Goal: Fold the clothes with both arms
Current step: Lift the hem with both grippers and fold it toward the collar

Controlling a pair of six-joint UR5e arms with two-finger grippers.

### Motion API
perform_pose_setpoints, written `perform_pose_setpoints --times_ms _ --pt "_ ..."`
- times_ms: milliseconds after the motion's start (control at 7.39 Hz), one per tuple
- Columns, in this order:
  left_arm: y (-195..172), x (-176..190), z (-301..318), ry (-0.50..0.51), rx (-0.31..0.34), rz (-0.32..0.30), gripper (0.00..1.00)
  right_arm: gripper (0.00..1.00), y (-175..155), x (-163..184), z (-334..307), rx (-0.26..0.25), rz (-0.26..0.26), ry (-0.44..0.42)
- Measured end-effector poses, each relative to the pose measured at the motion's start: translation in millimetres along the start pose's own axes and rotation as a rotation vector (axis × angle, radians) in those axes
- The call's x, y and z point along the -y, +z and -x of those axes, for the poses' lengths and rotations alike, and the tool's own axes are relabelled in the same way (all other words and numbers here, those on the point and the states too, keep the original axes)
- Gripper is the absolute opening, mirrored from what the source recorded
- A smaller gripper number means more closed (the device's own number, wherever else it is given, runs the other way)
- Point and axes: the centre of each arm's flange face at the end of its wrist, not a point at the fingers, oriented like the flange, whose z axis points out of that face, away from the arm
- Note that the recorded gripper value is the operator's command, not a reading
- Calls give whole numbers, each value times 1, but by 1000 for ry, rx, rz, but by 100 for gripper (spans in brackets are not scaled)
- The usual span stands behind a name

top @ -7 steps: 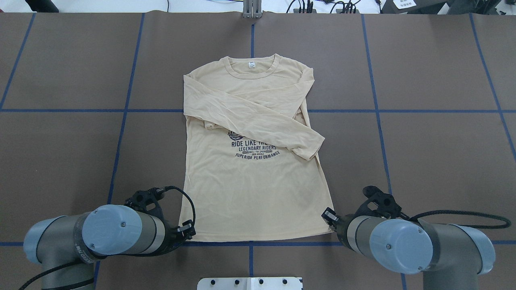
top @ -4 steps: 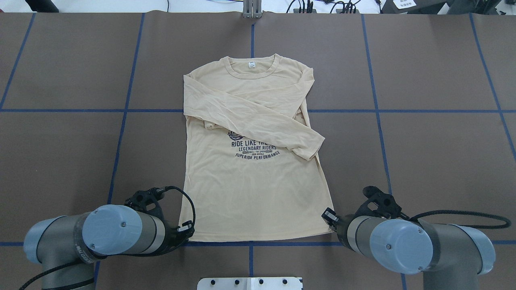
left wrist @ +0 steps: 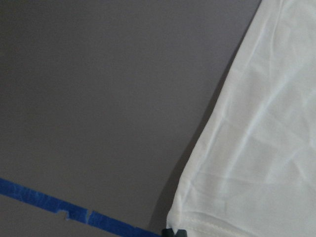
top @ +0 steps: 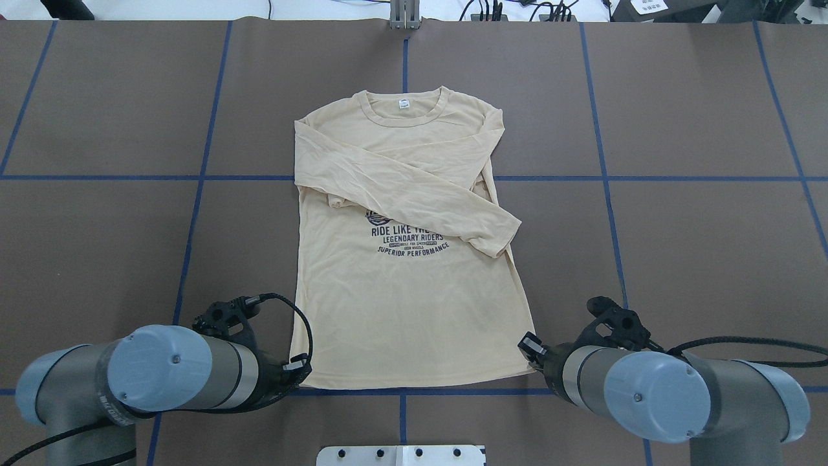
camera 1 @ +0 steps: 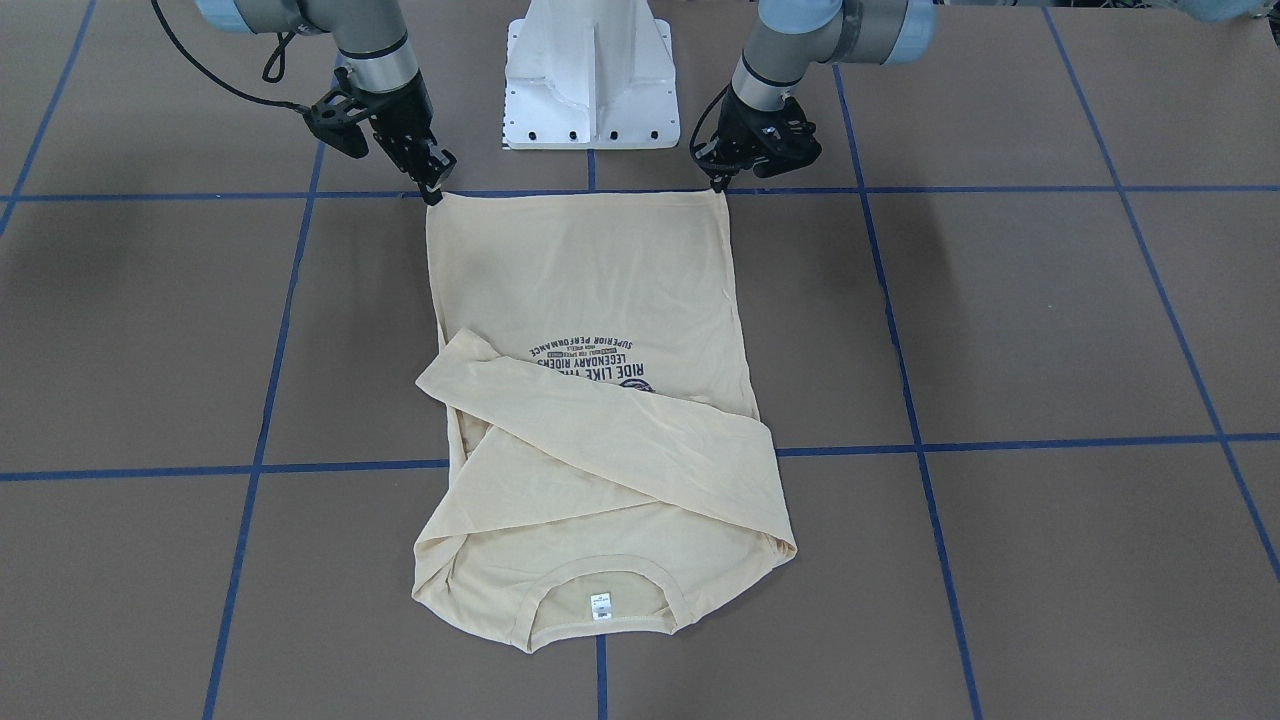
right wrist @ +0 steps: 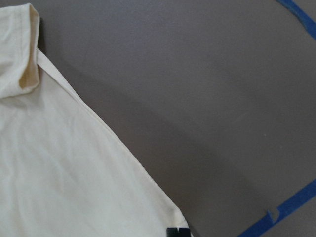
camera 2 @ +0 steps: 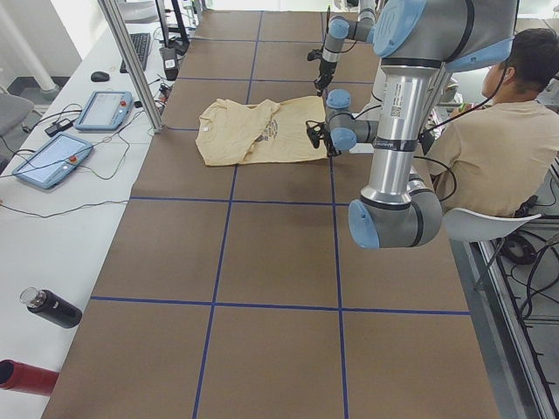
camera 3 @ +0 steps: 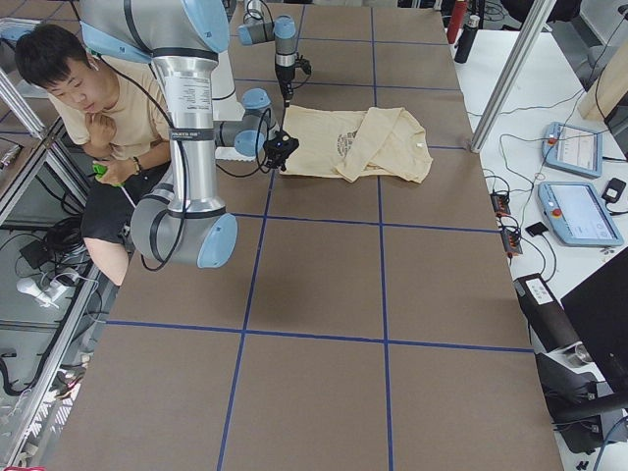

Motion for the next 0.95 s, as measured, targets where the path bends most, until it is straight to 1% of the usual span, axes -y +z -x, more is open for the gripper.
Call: perform_pose_setpoints --times_ms 135,271,406,541,677,812,948 --pt "-28 -4 -1 4 -32 7 0 0 -22 4 -2 15 9 2" --pt "-61 -9 2 10 -65 19 0 0 -55 8 -5 14 15 4" --pt "-93 -13 10 16 -94 35 0 0 -88 9 -6 -7 18 3" --pt "-115 -15 14 19 -117 46 0 0 -112 13 -5 -20 17 8" --pt "-126 -11 13 22 -133 41 0 0 -124 22 3 -21 17 21" --pt "-127 5 6 40 -145 6 0 0 -120 34 22 -17 17 23" --pt "-121 38 -10 74 -155 -59 0 0 -103 51 56 -12 2 4"
